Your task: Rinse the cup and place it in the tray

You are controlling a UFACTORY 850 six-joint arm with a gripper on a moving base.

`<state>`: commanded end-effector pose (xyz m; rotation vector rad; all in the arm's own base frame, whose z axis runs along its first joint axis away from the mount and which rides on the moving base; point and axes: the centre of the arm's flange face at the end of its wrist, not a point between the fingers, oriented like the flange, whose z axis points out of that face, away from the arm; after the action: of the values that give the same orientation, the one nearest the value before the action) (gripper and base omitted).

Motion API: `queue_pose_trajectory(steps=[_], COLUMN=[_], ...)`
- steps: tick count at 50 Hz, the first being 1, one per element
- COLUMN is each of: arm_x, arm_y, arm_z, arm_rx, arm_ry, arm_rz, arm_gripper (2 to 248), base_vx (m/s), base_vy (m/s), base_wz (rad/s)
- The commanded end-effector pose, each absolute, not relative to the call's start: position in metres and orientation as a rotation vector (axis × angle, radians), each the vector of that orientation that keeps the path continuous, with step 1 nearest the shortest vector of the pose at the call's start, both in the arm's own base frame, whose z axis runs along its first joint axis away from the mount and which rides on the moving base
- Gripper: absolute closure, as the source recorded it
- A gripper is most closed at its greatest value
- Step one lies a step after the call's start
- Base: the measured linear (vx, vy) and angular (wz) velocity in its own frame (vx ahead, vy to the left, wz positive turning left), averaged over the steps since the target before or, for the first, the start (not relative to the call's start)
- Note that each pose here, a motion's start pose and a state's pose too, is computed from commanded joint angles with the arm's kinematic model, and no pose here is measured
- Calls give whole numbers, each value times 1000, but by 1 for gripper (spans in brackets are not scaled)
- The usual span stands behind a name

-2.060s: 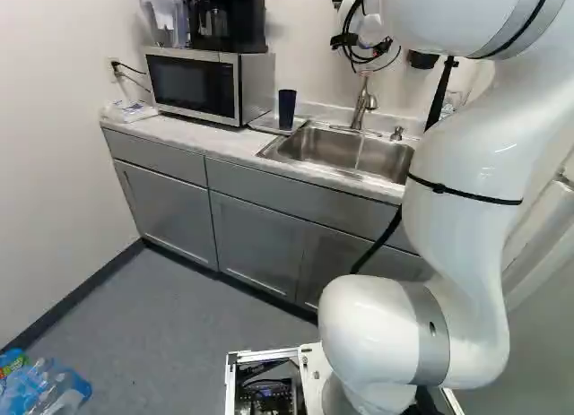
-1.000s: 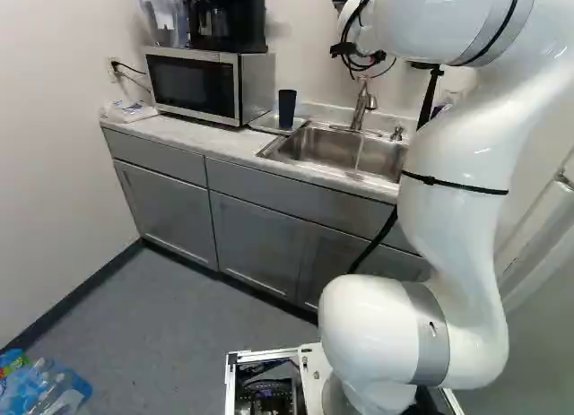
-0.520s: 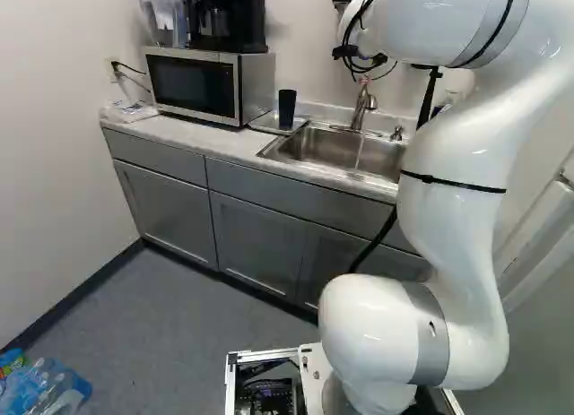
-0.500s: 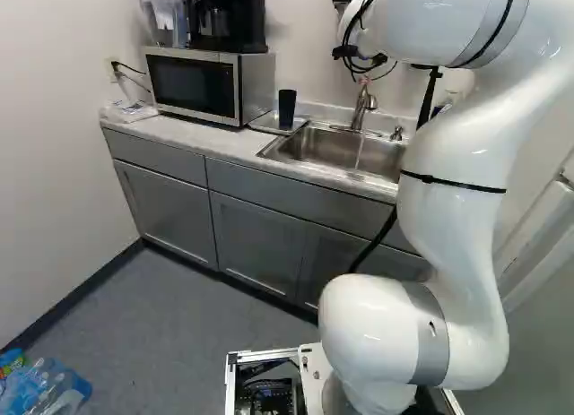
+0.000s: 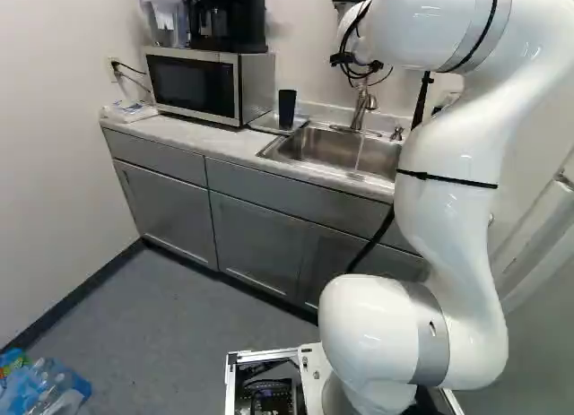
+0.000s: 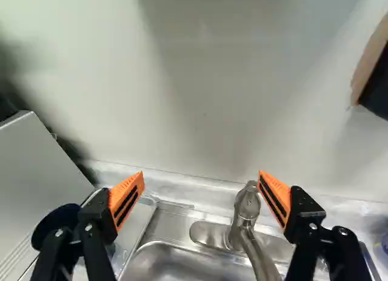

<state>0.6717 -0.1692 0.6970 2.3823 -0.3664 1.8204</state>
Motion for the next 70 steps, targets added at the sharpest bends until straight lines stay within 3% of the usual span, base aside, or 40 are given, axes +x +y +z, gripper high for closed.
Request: queue_pose_trajectory(steps=[13, 70], arm_x=[689, 690], arm_y=[-170, -171], arm_z=[695, 692], arm_rx=[2376, 2402], arm_ry=[-359, -362], arm_rz=[1834, 1805], arm_gripper=[3, 3], base_vx=[0, 0], base_vy=[0, 0], base_wz=[0, 0])
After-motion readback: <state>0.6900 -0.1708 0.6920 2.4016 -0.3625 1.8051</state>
